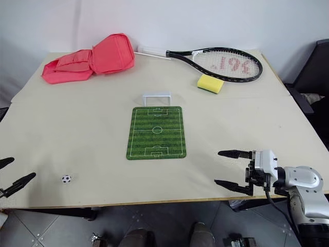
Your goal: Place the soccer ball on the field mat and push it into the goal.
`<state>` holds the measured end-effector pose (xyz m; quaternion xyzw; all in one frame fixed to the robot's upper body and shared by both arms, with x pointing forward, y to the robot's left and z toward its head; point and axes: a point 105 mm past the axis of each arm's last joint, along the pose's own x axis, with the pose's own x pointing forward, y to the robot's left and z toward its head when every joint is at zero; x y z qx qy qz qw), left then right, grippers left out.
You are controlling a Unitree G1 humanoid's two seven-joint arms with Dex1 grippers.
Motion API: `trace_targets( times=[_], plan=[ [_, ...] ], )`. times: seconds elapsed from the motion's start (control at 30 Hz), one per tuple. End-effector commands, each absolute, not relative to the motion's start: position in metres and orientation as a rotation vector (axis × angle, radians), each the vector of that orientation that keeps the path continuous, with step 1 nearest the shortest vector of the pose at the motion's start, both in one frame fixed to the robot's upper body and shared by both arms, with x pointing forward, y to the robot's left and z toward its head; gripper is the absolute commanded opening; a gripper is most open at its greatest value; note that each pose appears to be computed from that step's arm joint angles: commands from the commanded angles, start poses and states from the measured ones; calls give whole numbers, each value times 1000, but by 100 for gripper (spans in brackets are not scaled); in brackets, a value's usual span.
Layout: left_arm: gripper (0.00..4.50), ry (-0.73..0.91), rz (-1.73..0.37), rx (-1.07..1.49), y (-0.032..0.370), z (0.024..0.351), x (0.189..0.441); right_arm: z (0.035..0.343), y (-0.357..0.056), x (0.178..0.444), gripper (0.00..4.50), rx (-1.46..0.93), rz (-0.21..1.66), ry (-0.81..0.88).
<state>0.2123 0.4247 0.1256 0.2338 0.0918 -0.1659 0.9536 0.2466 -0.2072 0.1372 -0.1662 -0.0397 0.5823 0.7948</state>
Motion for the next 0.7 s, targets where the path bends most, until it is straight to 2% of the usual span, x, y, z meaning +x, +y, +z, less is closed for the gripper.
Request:
trace_targets(
  times=[0.03, 0.17, 0.4, 0.53, 0.7],
  plan=[
    [445, 205, -377, 471, 424, 133, 210, 147, -204, 243, 450, -361, 1269, -123],
    [445, 138, -432, 342, 417, 139, 207, 157, -181, 241, 450, -288, 1324, -196],
    [445, 193, -665, 295, 396, 120, 184, 182, -130, 215, 450, -113, 1511, -464],
    [445, 225, -737, 299, 387, 108, 178, 172, -123, 209, 450, -154, 1583, -461],
    [445, 168, -807, 302, 364, 104, 191, 169, -129, 214, 450, -175, 1562, -441]
  ],
)
